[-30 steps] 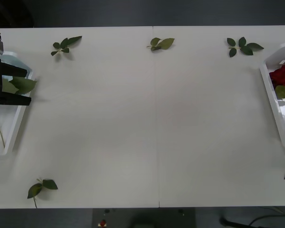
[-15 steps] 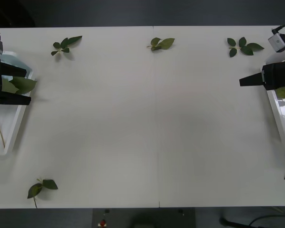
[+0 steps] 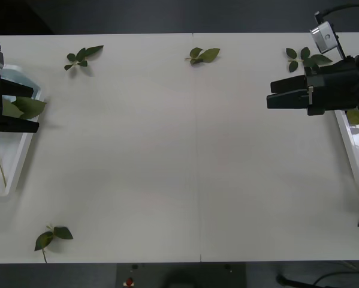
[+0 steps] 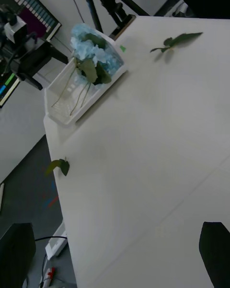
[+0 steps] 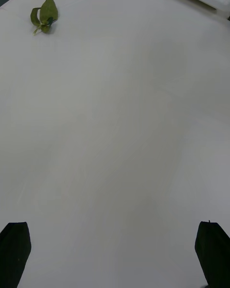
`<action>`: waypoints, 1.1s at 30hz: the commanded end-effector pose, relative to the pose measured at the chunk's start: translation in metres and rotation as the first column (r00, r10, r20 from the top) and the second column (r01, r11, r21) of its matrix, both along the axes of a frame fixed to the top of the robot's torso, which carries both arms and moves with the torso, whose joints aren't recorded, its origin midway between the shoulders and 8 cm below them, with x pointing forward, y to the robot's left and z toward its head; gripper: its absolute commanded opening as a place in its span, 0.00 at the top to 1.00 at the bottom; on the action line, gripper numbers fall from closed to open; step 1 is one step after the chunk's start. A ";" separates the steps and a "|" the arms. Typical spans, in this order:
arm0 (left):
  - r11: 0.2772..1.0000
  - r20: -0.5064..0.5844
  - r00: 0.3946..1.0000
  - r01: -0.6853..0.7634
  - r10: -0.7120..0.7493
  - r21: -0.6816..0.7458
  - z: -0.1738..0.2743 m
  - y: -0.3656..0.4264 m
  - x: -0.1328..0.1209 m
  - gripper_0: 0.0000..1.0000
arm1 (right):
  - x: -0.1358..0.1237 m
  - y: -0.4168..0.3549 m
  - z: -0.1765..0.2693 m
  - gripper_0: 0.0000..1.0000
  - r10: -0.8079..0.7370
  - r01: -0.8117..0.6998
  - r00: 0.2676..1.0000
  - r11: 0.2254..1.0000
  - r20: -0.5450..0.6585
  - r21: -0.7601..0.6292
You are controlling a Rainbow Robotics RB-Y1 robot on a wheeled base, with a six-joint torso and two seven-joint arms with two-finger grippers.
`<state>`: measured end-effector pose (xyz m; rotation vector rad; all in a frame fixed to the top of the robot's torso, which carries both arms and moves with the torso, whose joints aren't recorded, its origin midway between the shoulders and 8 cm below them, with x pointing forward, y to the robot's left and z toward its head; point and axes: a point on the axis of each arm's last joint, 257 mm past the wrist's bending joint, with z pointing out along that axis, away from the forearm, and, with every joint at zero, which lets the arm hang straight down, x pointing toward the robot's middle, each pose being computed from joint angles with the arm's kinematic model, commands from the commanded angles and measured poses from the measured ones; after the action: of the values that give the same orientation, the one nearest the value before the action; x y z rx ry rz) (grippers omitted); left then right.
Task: Put the red flowers into the right box and the blue flowers into the left box
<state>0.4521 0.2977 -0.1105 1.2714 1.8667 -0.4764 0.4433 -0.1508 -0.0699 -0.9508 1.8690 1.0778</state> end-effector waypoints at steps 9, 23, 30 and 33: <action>0.999 0.064 0.998 0.012 -0.014 0.040 0.018 0.006 0.007 0.00 | -0.036 0.071 0.021 0.00 0.189 -0.202 0.968 0.978 0.166 0.061; 0.999 0.064 0.998 0.012 -0.014 0.040 0.018 0.006 0.007 0.00 | -0.047 0.104 0.023 0.00 0.260 -0.273 0.948 0.961 0.185 0.044; 0.999 0.064 0.998 0.012 -0.014 0.040 0.018 0.006 0.007 0.00 | -0.047 0.104 0.023 0.00 0.260 -0.273 0.948 0.961 0.185 0.044; 0.999 0.064 0.998 0.012 -0.014 0.040 0.018 0.006 0.007 0.00 | -0.047 0.104 0.023 0.00 0.260 -0.273 0.948 0.961 0.185 0.044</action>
<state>0.4522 0.2978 -0.1105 1.2709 1.8668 -0.4764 0.3961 -0.0467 -0.0624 -1.2269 1.6146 1.1856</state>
